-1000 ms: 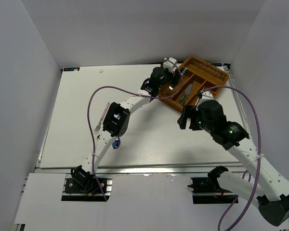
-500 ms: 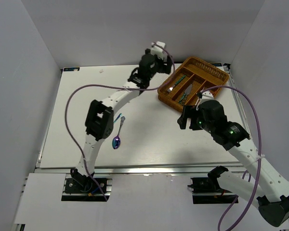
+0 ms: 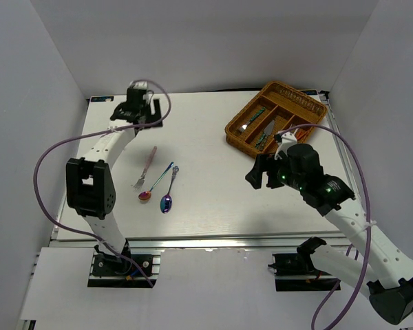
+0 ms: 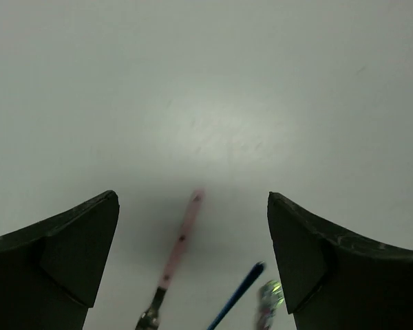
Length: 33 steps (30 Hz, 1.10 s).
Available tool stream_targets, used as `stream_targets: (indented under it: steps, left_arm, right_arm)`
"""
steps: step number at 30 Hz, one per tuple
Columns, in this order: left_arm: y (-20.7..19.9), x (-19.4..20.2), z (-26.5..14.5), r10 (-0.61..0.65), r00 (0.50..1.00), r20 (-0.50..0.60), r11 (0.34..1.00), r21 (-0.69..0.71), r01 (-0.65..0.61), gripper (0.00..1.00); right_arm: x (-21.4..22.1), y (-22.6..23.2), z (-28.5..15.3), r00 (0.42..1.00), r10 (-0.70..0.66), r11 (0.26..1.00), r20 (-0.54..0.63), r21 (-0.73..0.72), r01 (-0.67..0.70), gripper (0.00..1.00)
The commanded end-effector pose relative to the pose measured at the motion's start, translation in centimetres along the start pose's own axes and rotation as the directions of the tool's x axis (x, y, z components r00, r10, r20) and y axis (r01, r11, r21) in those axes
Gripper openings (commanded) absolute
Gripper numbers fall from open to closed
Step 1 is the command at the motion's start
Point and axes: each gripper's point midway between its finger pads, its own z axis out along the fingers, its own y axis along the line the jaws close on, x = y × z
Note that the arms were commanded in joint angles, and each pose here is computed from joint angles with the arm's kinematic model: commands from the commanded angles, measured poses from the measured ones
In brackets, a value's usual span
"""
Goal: Sort the eating utensils into containers
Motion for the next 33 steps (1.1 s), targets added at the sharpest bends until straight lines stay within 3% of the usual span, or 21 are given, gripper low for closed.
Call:
stream_targets:
  steps: [1,7,15,22,23,25,26,33]
  left_arm:
    - [4.1,9.0,-0.7,-0.076,0.958,-0.277,0.996,0.022,0.085,0.97]
    - [2.5,13.5,-0.4,-0.004,0.939,-0.343,0.985,0.161,0.063,0.94]
    - [2.4,17.8,1.9,0.008,0.891,-0.454,0.985,0.157,0.072,0.94]
    - [4.0,20.4,3.5,-0.01,0.846,-0.533,0.998,0.049,0.043,0.68]
    - [4.0,20.9,3.7,-0.007,0.839,-0.544,0.998,0.048,0.039,0.57]
    - [4.3,21.0,3.9,0.01,0.836,-0.548,1.0,0.016,-0.001,0.47]
    - [4.4,21.2,3.9,0.019,0.833,-0.553,1.0,0.005,-0.019,0.36]
    - [5.3,20.2,4.0,0.039,0.847,-0.53,0.993,-0.072,-0.091,0.19]
  right_arm:
    - [0.2,2.4,-0.2,0.999,-0.046,0.987,0.013,-0.153,0.048,0.89]
    - [1.1,3.0,0.0,0.998,-0.067,0.977,-0.014,-0.204,0.062,0.89]
    - [1.1,3.4,-0.6,0.997,-0.074,0.97,-0.001,-0.231,0.072,0.89]
    - [1.0,4.0,-0.7,0.998,-0.067,0.963,0.002,-0.261,0.065,0.89]
    - [1.1,4.0,-0.7,0.998,-0.061,0.963,0.001,-0.264,0.059,0.89]
    - [0.9,4.3,-0.7,0.998,-0.055,0.96,0.007,-0.274,0.055,0.89]
    - [0.9,4.3,-0.7,0.999,-0.051,0.959,0.006,-0.277,0.051,0.89]
    - [0.7,4.8,-0.7,0.999,-0.035,0.955,0.011,-0.296,0.036,0.89]
